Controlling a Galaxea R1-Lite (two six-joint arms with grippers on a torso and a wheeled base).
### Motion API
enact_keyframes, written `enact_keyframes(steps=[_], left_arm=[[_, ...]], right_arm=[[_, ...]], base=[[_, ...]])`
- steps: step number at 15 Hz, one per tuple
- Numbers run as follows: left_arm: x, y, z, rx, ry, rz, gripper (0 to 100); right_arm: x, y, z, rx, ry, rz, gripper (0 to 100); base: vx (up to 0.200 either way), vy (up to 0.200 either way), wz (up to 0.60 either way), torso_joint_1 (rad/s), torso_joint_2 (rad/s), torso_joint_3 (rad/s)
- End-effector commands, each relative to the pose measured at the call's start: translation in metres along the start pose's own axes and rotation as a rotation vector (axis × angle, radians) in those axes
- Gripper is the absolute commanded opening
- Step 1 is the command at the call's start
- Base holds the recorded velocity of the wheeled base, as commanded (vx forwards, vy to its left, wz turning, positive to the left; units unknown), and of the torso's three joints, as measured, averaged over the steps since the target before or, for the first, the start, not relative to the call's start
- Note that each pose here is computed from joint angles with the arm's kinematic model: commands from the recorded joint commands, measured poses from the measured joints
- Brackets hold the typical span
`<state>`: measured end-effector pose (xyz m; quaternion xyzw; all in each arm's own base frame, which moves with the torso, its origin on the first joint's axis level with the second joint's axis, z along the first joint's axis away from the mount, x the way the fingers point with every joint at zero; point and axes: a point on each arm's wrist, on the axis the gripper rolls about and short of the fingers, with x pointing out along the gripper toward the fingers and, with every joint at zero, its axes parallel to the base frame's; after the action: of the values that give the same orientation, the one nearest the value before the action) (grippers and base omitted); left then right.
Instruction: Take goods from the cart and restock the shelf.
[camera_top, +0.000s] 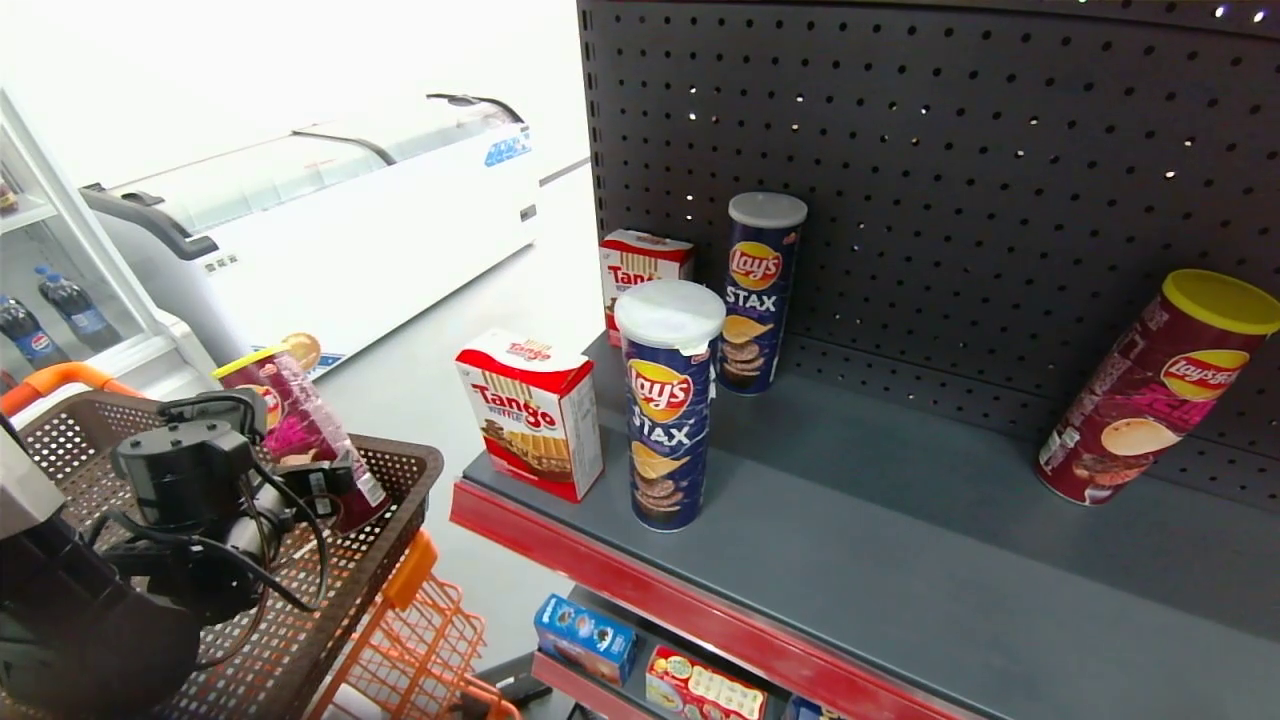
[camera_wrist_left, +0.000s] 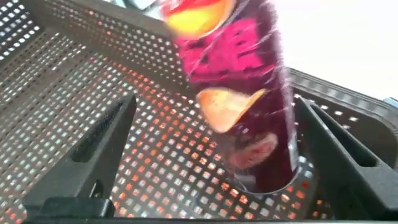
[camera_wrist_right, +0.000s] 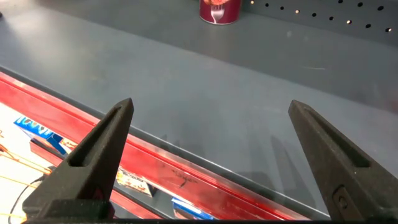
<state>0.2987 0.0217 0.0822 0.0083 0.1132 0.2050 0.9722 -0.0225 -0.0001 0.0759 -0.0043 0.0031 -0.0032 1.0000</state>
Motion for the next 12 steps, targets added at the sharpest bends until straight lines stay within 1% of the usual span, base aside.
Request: enact_keyframes(steps=[1,2,4,6,8,9,12], left_arm=[[0.000,-0.003,0.000,-0.002,-0.002,-0.008,100],[0.000,-0.003,0.001,-0.004,-0.005,-0.010,100],[0.003,-0.004,0.008,-0.033,-0.034,-0.011,100],[0.007,-0.003,0.015,-0.049,-0.060,-0.004,100],[0.012,-0.002,0.020,-0.107,-0.075,0.002,100],[0.012,-0.003,0.021,-0.123,-0.077,0.000,100],[0.012,-0.005,0.020,-0.120,-0.072,-0.013,100]], right_arm=[[0.000,0.000,0.000,-0.001,0.001,0.000,100],[0.000,0.000,0.000,-0.001,0.001,0.002,100],[0.000,0.000,0.000,-0.001,0.001,0.000,100],[0.000,0.000,0.000,-0.001,0.001,0.002,100],[0.000,0.000,0.000,-0.001,0.001,0.000,100],[0.000,0.000,0.000,-0.001,0.001,0.000,100],[0.000,0.000,0.000,-0.001,0.001,0.000,100]], base=[[0.000,0.000,0.00,0.000,0.00,0.000],[0.000,0.000,0.00,0.000,0.00,0.000],[0.000,0.000,0.00,0.000,0.00,0.000],[0.000,0.000,0.00,0.000,0.00,0.000],[0.000,0.000,0.00,0.000,0.00,0.000],[0.000,0.000,0.00,0.000,0.00,0.000],[0.000,0.000,0.00,0.000,0.00,0.000]])
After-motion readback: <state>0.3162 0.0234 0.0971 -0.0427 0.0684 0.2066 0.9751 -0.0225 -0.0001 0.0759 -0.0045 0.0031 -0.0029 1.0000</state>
